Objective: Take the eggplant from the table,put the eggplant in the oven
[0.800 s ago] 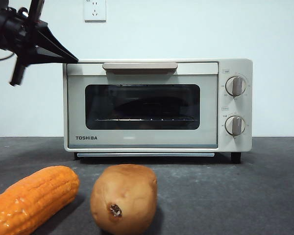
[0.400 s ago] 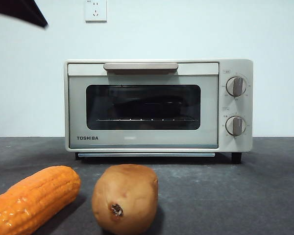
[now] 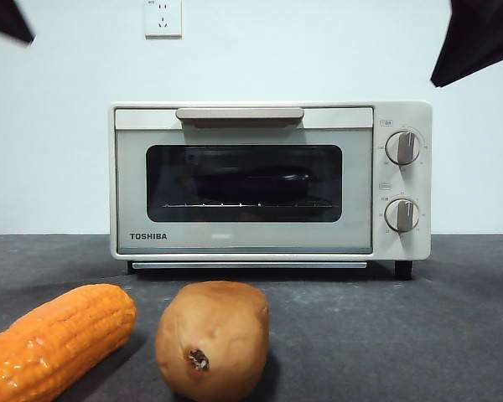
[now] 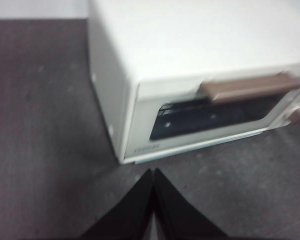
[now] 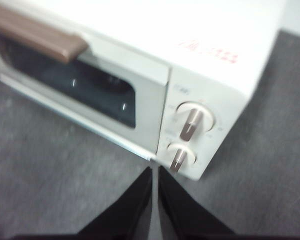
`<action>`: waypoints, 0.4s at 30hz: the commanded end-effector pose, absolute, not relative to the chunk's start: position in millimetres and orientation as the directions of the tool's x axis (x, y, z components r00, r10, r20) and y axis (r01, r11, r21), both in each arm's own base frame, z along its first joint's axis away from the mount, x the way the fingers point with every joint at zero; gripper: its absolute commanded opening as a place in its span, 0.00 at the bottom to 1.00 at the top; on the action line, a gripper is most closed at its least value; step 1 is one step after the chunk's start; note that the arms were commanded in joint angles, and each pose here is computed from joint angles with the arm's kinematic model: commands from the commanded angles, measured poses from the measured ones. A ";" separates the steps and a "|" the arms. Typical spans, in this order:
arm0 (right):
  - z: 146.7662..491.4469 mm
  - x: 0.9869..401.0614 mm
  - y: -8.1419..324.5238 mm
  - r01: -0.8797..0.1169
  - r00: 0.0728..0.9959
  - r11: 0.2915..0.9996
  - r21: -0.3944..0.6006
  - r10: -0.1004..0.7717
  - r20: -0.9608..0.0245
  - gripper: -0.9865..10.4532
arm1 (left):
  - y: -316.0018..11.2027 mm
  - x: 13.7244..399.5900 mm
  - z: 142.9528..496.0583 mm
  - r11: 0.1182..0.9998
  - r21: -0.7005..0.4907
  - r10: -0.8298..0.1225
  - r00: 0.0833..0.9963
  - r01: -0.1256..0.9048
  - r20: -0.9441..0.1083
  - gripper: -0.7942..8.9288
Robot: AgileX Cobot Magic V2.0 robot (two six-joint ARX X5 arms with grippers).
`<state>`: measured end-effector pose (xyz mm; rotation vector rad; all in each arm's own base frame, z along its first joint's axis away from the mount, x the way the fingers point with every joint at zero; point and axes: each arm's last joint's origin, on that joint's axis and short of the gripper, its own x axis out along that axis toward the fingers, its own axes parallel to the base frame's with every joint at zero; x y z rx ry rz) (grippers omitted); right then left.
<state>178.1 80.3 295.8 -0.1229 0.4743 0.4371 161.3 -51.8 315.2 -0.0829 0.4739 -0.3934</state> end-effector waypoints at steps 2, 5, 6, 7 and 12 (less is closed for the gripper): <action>283.9 167.5 72.7 -0.384 0.852 0.923 0.025 0.365 -0.376 0.09 | -51.4 154.6 297.4 0.931 -0.172 -0.364 0.844 0.321 -0.394 0.09; 276.1 161.2 67.5 -0.327 0.890 0.945 0.005 0.310 -0.335 0.09 | -50.8 151.9 288.9 0.932 -0.180 -0.363 0.835 0.316 -0.413 0.09; 274.7 160.2 66.7 -0.316 0.893 0.949 0.001 0.298 -0.336 0.09 | -50.6 151.3 287.7 0.932 -0.190 -0.362 0.829 0.309 -0.426 0.09; 274.5 159.9 66.5 -0.314 0.894 0.949 0.001 0.296 -0.336 0.09 | -50.5 151.0 286.8 0.932 -0.192 -0.361 0.825 0.307 -0.435 0.09; 278.3 160.4 66.7 -0.314 0.905 0.949 -0.001 0.299 -0.301 0.09 | -50.8 152.0 288.3 0.931 -0.190 -0.363 0.832 0.310 -0.420 0.09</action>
